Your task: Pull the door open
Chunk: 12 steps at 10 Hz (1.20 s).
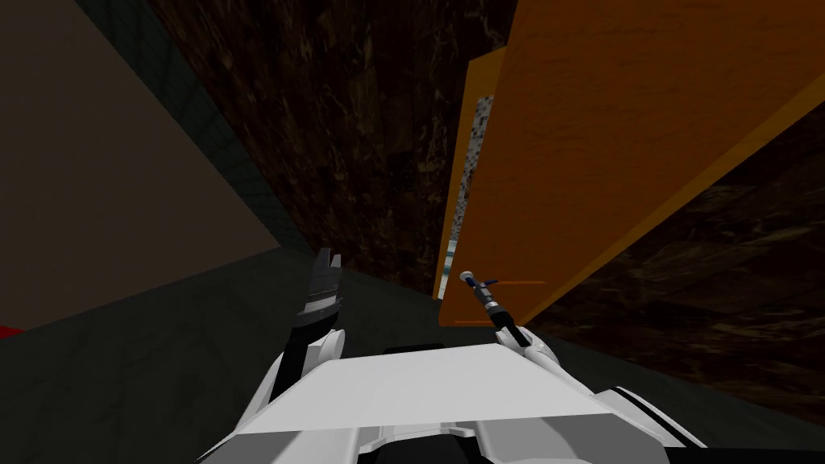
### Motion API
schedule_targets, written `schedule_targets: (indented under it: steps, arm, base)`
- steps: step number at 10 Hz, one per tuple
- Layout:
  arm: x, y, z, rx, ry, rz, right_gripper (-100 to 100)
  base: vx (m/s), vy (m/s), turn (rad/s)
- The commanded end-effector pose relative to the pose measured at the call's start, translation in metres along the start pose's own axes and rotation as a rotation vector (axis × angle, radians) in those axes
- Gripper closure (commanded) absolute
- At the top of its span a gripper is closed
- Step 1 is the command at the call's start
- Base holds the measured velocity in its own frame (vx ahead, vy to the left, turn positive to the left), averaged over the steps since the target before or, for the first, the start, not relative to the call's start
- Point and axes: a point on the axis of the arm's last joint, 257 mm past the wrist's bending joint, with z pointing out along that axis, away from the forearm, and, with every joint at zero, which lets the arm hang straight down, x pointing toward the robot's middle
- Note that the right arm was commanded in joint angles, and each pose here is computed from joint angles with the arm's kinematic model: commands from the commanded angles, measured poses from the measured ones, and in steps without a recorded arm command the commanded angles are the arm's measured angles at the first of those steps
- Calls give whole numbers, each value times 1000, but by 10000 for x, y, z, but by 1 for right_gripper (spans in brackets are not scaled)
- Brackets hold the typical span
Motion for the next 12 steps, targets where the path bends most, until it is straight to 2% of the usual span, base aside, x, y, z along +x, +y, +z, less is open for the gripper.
schedule_targets:
  steps: [1, 4, 5, 6, 8, 12]
  arm:
    - [-24, 10, -91, -3, 22, -4, 100]
    - [-11, 18, -232, -7, 68, -4, 100]
    - [33, 13, -199, -8, 65, 0, 100]
    - [16, -12, -333, -7, 84, 2, 100]
    - [-18, -10, -424, -9, 97, 0, 100]
    - [-104, 1, -673, -13, 132, -3, 100]
  base:
    - [-196, -65, 110]
    - [-233, -84, 101]
    - [-109, -35, 25]
    - [-157, -68, 197]
    - [-256, -124, 188]
    - [-178, -60, 141]
